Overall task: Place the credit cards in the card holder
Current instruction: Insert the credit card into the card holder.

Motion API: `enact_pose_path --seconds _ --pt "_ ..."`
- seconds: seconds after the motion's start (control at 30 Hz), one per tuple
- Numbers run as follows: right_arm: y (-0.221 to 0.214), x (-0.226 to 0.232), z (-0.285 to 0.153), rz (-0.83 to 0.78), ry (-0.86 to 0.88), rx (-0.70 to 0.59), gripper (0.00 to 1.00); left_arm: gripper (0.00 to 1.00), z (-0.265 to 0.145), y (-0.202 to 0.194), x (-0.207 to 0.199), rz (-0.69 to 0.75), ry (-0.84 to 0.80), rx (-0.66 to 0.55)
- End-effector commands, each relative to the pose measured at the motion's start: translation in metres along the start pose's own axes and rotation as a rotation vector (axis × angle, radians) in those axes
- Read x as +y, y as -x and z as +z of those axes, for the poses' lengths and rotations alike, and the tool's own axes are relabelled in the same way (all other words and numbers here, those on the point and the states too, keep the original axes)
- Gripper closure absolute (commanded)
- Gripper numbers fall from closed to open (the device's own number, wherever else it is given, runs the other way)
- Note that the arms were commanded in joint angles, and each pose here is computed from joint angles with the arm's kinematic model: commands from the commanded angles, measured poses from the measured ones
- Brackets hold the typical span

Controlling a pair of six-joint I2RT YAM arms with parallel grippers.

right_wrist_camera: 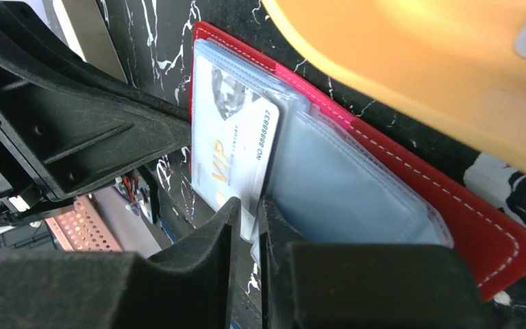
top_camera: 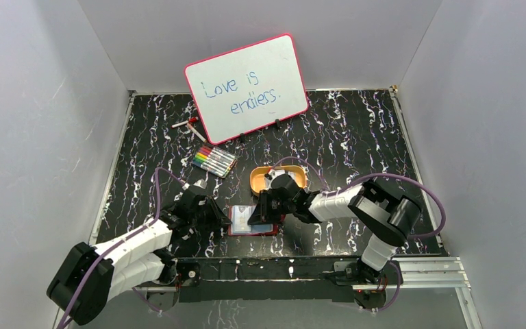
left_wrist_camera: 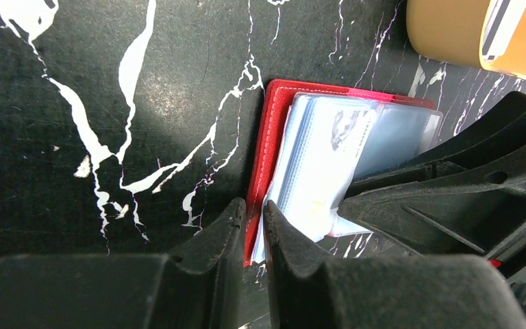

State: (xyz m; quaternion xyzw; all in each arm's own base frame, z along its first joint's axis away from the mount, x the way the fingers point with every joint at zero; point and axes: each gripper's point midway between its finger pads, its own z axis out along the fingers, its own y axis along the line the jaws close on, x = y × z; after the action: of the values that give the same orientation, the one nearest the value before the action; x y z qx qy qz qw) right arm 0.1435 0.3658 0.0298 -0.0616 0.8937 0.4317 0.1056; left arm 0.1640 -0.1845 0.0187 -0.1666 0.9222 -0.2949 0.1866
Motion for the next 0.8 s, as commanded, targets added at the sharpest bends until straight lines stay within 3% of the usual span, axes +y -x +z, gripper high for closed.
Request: enact_pose_path --seconds 0.0,0.27,0.5,0.77 --pt "0.007 0.012 0.001 -0.052 0.011 -0.012 0.73 0.86 -0.003 -0.006 0.005 0.003 0.01 0.021" --pt "0.02 0.018 -0.028 -0.123 -0.087 -0.055 0.62 0.81 -0.022 0.018 -0.006 0.036 0.03 -0.083" --pt "0.036 0.031 -0.056 -0.226 -0.155 -0.089 0.56 0.66 -0.036 0.032 -0.022 0.052 0.0 -0.138" --pt "0.029 -0.001 -0.073 -0.151 -0.197 -0.131 0.56 0.63 -0.04 0.04 -0.04 0.062 -0.074 -0.171"
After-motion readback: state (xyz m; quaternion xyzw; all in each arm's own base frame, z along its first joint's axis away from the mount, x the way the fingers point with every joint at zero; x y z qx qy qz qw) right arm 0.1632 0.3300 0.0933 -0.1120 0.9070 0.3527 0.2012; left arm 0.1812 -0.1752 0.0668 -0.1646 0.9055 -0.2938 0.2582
